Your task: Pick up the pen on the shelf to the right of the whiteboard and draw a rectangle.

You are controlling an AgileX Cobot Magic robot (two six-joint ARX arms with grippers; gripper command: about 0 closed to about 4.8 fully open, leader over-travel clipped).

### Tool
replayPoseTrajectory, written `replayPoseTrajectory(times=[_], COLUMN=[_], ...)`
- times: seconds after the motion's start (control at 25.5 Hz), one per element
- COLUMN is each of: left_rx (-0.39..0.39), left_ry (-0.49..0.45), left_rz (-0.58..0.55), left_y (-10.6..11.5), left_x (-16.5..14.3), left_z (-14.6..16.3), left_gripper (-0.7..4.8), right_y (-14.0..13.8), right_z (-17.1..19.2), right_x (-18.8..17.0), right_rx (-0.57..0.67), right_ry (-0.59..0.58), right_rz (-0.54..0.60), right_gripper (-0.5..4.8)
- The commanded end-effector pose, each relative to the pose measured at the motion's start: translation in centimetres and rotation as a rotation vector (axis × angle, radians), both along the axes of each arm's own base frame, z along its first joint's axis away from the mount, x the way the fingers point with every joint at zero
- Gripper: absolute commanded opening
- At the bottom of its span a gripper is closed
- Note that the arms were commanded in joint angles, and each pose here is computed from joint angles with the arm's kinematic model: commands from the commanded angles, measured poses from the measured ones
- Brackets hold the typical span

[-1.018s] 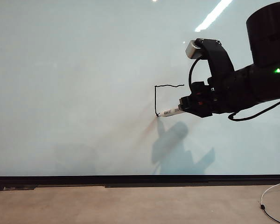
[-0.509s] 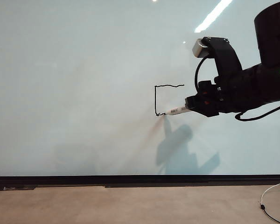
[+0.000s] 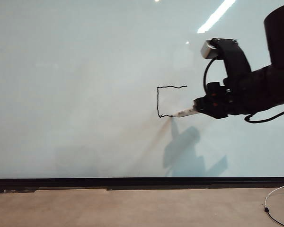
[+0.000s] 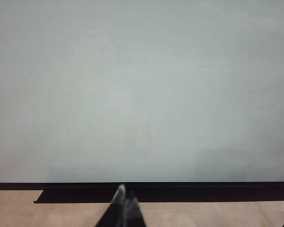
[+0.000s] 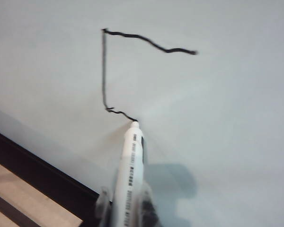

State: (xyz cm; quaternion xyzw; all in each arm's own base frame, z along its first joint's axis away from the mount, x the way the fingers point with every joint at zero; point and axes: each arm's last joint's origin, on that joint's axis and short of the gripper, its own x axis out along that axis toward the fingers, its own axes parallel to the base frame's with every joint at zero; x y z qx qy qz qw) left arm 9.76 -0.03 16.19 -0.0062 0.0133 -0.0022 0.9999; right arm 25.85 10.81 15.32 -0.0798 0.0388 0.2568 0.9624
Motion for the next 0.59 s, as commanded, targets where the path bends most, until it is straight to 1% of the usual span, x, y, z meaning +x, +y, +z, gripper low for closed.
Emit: replayPoseTrajectory(times=[0.04,0.16,0.59], left_rx=[0.005,0.005,0.005], left_ry=[-0.009,-0.009,-0.008], left_rz=[-0.001,-0.001,-0.001], left_y=[0.0,0.0,0.0], left_x=[0.0,0.0,0.0], left_z=[0.2,0.2,0.1], left_gripper=[-0.04,-0.05,-0.05], right_y=[-0.7,-1.2,-1.9], right_z=[0.6,0.7,0.5], right_x=[-0.1,-0.1,-0.2], right_rx=[0.015,0.017,0.015], right_ry=[-0.037,-0.039,-0.036], right_rz=[-0.051,-0.061,-0.085], right_gripper=[-0.05,-0.05,-0.05])
